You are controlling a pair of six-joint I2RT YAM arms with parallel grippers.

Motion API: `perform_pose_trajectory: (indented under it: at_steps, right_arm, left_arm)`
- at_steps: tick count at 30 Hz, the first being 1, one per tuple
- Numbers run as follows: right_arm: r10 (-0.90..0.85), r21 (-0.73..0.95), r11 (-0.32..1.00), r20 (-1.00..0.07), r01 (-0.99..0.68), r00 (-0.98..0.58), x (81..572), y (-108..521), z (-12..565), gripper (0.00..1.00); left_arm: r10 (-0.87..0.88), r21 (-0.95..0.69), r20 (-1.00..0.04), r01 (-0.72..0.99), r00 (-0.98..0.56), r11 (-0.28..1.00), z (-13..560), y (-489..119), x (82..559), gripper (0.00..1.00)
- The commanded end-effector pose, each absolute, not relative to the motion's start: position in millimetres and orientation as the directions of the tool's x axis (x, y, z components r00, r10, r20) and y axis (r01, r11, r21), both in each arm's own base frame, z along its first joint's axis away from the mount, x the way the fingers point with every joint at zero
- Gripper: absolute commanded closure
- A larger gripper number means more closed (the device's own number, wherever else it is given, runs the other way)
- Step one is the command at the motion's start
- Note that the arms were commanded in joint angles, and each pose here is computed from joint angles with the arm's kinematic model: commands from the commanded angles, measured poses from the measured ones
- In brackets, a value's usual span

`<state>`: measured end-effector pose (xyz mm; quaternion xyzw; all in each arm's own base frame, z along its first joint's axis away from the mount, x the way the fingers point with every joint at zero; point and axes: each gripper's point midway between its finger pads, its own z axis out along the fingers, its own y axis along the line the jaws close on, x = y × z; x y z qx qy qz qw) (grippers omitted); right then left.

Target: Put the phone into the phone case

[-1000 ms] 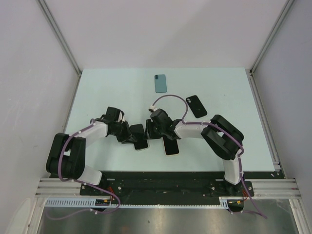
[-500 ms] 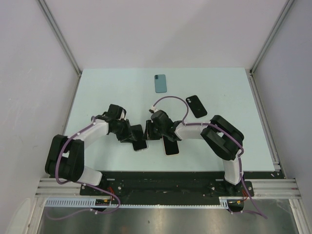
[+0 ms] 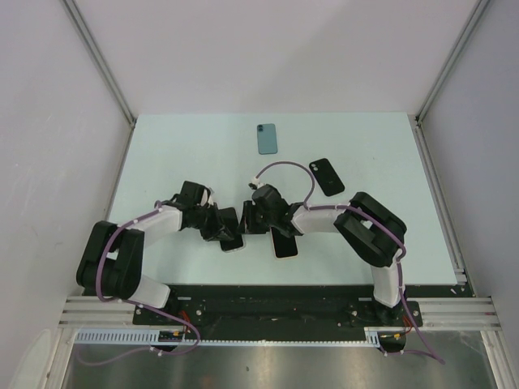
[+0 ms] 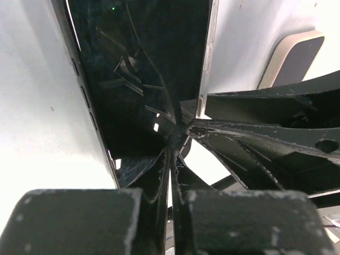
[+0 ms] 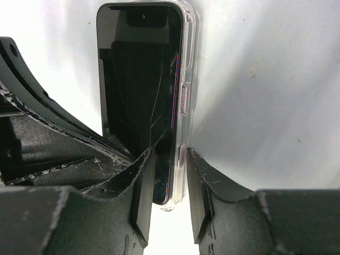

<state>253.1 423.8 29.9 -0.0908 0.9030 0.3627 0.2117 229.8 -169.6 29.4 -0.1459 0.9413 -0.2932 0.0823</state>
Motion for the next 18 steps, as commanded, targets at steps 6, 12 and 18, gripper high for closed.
perform_pose_trajectory:
  at_steps: [6,12,18]
  right_arm:
    - [-0.022,0.611,0.728,-0.431,-0.31,-0.902,238,416,30,0.65]
    - [-0.029,0.597,0.738,-0.437,-0.314,-0.899,239,413,28,0.65]
    - [-0.037,0.597,0.734,-0.441,-0.324,-0.897,238,413,30,0.65]
  left_arm:
    - [-0.31,-0.431,-0.235,-0.187,-0.921,0.883,56,-138,245,0.92]
    - [-0.294,-0.275,-0.259,-0.222,-0.92,0.936,44,-109,240,1.0]
    - [-0.271,-0.294,-0.213,-0.203,-0.939,0.934,35,-119,235,1.0]
